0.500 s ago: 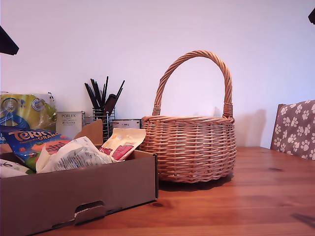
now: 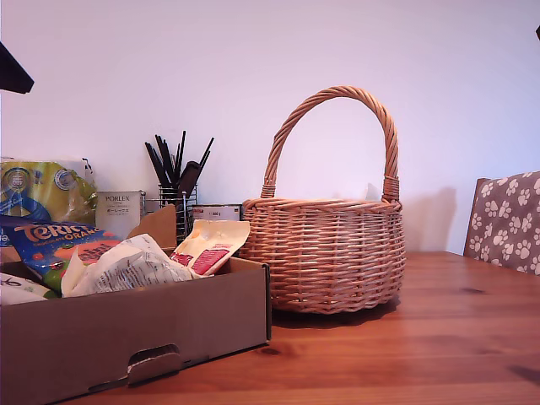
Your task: Move the bags of Easter eggs from the cardboard box on the left into the woven basket on the right side.
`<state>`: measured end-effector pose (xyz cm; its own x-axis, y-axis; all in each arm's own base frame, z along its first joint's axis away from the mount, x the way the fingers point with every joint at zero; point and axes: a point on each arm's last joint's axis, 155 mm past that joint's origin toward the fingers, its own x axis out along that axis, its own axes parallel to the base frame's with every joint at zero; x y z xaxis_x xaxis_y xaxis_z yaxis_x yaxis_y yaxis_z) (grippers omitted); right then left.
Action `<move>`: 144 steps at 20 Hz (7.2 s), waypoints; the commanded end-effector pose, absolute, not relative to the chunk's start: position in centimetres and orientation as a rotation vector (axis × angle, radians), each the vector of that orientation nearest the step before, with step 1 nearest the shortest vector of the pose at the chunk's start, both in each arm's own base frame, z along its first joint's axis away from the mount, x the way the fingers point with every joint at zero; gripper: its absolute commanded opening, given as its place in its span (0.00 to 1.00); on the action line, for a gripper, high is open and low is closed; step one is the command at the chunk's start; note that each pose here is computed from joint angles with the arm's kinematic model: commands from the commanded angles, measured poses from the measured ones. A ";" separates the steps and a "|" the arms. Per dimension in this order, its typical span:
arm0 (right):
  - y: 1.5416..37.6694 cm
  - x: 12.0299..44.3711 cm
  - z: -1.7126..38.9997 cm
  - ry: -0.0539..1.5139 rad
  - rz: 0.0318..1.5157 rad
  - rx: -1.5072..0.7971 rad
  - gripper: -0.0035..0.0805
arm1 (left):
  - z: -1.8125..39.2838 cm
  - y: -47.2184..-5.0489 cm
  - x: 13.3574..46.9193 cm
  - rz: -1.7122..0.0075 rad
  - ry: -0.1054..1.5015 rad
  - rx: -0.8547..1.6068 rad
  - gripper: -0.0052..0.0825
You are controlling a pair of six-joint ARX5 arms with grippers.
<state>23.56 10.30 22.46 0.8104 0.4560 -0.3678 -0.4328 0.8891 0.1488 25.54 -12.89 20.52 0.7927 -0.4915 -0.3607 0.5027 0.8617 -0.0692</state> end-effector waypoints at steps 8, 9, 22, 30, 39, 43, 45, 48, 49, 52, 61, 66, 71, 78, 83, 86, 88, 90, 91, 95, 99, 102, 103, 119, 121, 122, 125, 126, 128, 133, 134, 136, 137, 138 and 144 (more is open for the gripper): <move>12.6 22.4 21.9 0.437 0.611 0.089 0.03 | 19.3 -18.2 24.4 -0.873 0.418 0.111 0.50; 12.6 22.4 21.9 0.437 0.611 0.089 0.03 | 19.1 -18.2 24.7 -0.867 0.423 0.120 0.76; 12.6 22.5 22.1 0.431 0.612 0.088 0.03 | 9.0 -19.6 27.9 -0.897 0.625 0.344 0.95; 12.6 22.5 22.1 0.431 0.612 0.088 0.03 | 4.0 -19.4 28.6 -0.884 0.746 0.378 0.94; 12.6 22.5 22.1 0.431 0.612 0.088 0.03 | 5.9 -20.8 29.6 -0.902 0.678 0.386 0.23; 12.6 22.5 22.1 0.430 0.612 0.088 0.03 | 8.7 -21.6 31.2 -0.897 0.618 0.385 0.23; 12.6 22.5 22.1 0.430 0.612 0.088 0.03 | 10.9 -22.1 32.1 -0.894 0.575 0.383 0.23; 12.6 22.5 22.1 0.430 0.612 0.088 0.03 | 15.1 -23.8 33.3 -0.929 0.468 0.371 0.23; 12.6 22.5 22.1 0.430 0.612 0.088 0.03 | 16.7 -24.9 33.3 -0.964 0.421 0.362 0.23; 12.6 22.5 22.1 0.429 0.612 0.088 0.03 | 20.7 -27.6 33.7 -1.006 0.229 0.366 0.23; 12.6 22.5 22.1 0.430 0.612 0.088 0.03 | 22.3 -32.8 35.7 -1.042 0.005 0.369 0.23; 12.6 22.5 22.1 0.430 0.612 0.089 0.03 | 21.9 -34.9 37.8 -1.038 0.007 0.377 0.23; 12.6 22.5 22.1 0.430 0.612 0.089 0.03 | 20.8 -36.4 38.6 -1.054 0.021 0.380 0.23; 12.6 22.5 22.1 0.428 0.612 0.089 0.03 | 19.8 -36.7 39.5 -1.022 0.016 0.385 0.27; 12.6 22.5 22.1 0.427 0.612 0.089 0.03 | 19.8 -37.1 39.3 -1.016 0.017 0.390 0.57; 12.6 22.5 22.1 0.429 0.615 0.090 0.03 | 19.8 -37.4 39.2 -1.008 0.016 0.394 0.61; 12.6 22.5 22.1 0.431 0.615 0.090 0.03 | 19.8 -37.4 39.1 -1.010 0.015 0.394 0.61; 12.7 22.5 22.1 0.431 0.616 0.090 0.03 | 19.8 -37.4 39.1 -1.008 0.015 0.395 0.61; 12.7 22.5 22.1 0.431 0.616 0.090 0.03 | 19.7 -37.3 39.3 -0.999 0.018 0.396 0.61; 12.6 22.5 22.1 0.431 0.615 0.090 0.03 | 19.8 -36.6 39.2 -0.978 0.053 0.404 0.36; 12.6 22.5 22.1 0.431 0.615 0.090 0.03 | 19.6 -34.8 37.4 -0.974 0.201 0.404 0.03; 12.6 22.5 22.1 0.431 0.615 0.090 0.03 | 18.7 -32.4 36.0 -0.963 0.334 0.417 0.03; 12.6 22.5 22.1 0.431 0.614 0.090 0.03 | 18.7 -31.4 35.8 -0.952 0.356 0.415 0.03; 12.6 22.5 22.1 0.432 0.614 0.090 0.03 | 20.0 -13.6 36.2 -0.651 0.387 0.268 0.03; 12.6 22.5 22.1 0.432 0.614 0.090 0.03 | 19.3 -11.6 36.7 -0.591 0.432 0.223 0.08; 12.6 22.5 22.1 0.430 0.615 0.089 0.03 | 19.2 -10.4 37.2 -0.548 0.451 0.168 0.22; 12.6 22.5 22.1 0.431 0.615 0.089 0.03 | 19.2 -7.4 38.2 -0.447 0.527 0.032 0.69; 12.6 22.5 22.1 0.431 0.615 0.089 0.03 | 19.1 -7.3 38.2 -0.453 0.564 0.023 0.71; 12.6 22.5 22.1 0.431 0.615 0.089 0.03 | 18.9 -7.3 38.5 -0.466 0.637 0.037 0.71; 12.7 22.7 21.6 0.449 0.614 0.091 0.03 | 18.2 -7.5 40.3 -0.515 0.833 0.046 0.71; 12.7 22.7 21.5 0.455 0.613 0.091 0.03 | 18.0 -7.5 40.9 -0.517 0.867 0.037 0.71; 12.7 22.8 21.3 0.466 0.613 0.093 0.03 | 17.3 -7.4 42.0 -0.526 0.937 0.035 0.71; 12.7 22.9 21.2 0.471 0.612 0.093 0.03 | 16.7 -7.2 42.6 -0.523 0.970 0.038 0.71; 12.7 22.9 21.2 0.471 0.612 0.093 0.03 | 16.1 -7.1 43.0 -0.520 1.004 0.037 0.71; 12.7 22.9 21.2 0.468 0.612 0.092 0.03 | 10.5 -5.9 43.6 -0.493 1.197 0.050 0.71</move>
